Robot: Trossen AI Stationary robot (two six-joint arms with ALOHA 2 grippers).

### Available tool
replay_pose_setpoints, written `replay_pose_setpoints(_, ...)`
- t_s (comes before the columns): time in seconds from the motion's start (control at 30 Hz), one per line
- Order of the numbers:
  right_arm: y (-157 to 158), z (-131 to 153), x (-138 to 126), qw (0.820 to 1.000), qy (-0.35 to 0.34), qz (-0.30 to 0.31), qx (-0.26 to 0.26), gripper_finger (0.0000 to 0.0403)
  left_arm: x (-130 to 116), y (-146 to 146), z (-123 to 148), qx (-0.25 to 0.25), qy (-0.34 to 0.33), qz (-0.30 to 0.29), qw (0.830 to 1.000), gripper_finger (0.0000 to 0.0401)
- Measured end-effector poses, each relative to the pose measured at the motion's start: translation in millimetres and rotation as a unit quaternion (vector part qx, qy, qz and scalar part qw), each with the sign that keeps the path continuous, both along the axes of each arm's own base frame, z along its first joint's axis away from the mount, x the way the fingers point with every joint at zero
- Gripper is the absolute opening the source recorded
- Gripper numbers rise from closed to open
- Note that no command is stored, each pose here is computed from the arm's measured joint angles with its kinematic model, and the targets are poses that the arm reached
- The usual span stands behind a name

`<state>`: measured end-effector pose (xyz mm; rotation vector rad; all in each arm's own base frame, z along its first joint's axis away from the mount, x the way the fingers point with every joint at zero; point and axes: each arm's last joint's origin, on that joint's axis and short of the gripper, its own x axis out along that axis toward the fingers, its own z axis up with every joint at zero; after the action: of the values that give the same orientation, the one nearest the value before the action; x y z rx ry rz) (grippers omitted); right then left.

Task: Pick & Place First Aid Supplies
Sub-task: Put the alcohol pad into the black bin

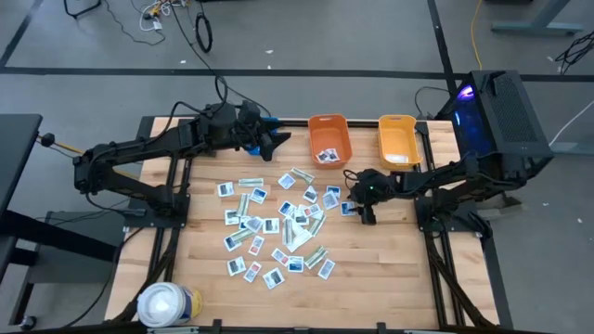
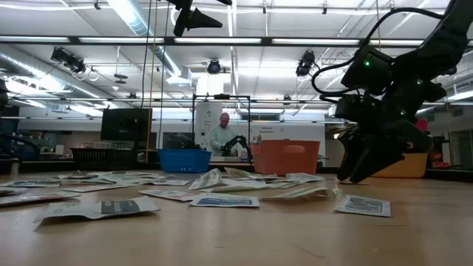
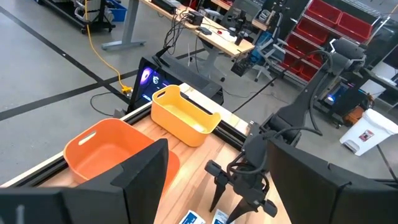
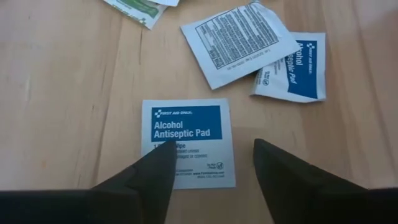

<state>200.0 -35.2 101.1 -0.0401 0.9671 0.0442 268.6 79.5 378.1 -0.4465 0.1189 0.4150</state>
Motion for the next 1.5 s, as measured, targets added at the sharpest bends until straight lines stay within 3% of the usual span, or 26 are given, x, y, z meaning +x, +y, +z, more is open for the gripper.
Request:
replay_pose_setpoints(0.3, 0.0, -0.8, -0.6, 1.000, 0.003, -0.001, -0.002, 0.0102, -0.1, 0.0, 0.5, 0.000, -0.002, 0.000, 1.000, 0.0273)
replay_pose_setpoints(0.53, -0.4, -1.0, -0.5, 1.000, 0.002, -0.013, 0.001, 0.0056, -0.1, -0.1, 0.7, 0.001, -0.003, 0.000, 1.000, 0.0273)
replay_pose_setpoints(0.97, -2.3, 7.3, 2.9, 0.997, -0.041, -0.067, 0.009, 0.0044, 0.7, -2.1, 0.8, -0.006, -0.006, -0.036, 0.999, 0.0273)
replay_pose_setpoints(1.5, -1.8, 10.5, 3.2, 0.996, -0.049, -0.072, 0.022, 0.0035, 0.8, -2.0, 1.5, -0.005, -0.009, -0.035, 0.999, 0.0273)
